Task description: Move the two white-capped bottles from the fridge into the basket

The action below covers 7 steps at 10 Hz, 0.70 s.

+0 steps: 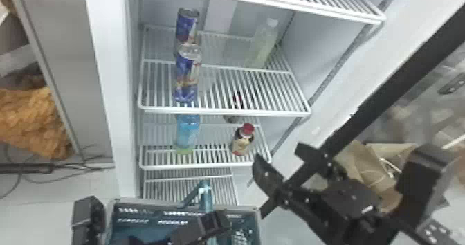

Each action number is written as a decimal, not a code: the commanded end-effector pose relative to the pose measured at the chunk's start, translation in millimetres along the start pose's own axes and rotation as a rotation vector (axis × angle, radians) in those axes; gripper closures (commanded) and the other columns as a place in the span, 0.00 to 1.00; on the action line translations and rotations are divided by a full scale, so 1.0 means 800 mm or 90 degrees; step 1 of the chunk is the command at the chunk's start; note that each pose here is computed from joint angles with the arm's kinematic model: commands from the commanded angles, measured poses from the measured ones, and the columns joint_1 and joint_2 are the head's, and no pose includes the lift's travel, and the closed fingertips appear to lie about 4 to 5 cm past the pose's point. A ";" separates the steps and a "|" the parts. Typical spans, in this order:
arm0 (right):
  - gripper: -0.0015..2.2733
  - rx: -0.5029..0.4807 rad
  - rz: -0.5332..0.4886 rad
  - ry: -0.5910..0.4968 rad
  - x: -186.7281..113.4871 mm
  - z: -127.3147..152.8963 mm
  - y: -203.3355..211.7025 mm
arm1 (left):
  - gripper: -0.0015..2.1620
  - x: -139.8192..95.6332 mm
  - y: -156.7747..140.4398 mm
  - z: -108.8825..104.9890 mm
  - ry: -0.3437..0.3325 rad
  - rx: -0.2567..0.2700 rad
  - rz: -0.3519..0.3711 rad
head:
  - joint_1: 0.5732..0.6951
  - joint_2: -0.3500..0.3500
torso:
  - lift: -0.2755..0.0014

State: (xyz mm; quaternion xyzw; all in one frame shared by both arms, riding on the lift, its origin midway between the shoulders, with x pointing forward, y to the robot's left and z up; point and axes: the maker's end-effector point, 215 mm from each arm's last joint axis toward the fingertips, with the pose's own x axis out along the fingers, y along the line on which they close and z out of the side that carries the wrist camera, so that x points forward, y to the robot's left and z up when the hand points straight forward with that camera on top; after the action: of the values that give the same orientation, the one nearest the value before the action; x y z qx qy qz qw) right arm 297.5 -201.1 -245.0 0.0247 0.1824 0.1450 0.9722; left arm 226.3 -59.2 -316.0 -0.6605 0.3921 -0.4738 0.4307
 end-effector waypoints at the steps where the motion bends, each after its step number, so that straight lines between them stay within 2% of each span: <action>1: 0.12 -0.020 0.004 -0.082 0.003 0.054 0.005 | 0.55 0.001 -0.001 0.000 0.000 0.000 -0.002 | 1.00 0.00 | 0.99; 2: 0.12 -0.029 0.010 -0.132 0.003 0.086 0.009 | 0.55 0.001 -0.001 0.000 0.000 0.000 -0.002 | 1.00 0.00 | 0.99; 7: 0.12 -0.036 -0.023 -0.208 0.042 0.095 -0.033 | 0.55 0.000 -0.001 0.001 -0.004 -0.002 -0.004 | 1.00 0.00 | 0.99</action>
State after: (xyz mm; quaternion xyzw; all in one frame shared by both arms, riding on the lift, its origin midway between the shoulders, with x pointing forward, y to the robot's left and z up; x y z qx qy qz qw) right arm 358.5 -213.1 -187.3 0.0181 0.0247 0.1301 0.9910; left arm 227.3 -58.9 -315.1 -0.6634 0.3898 -0.4725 0.4297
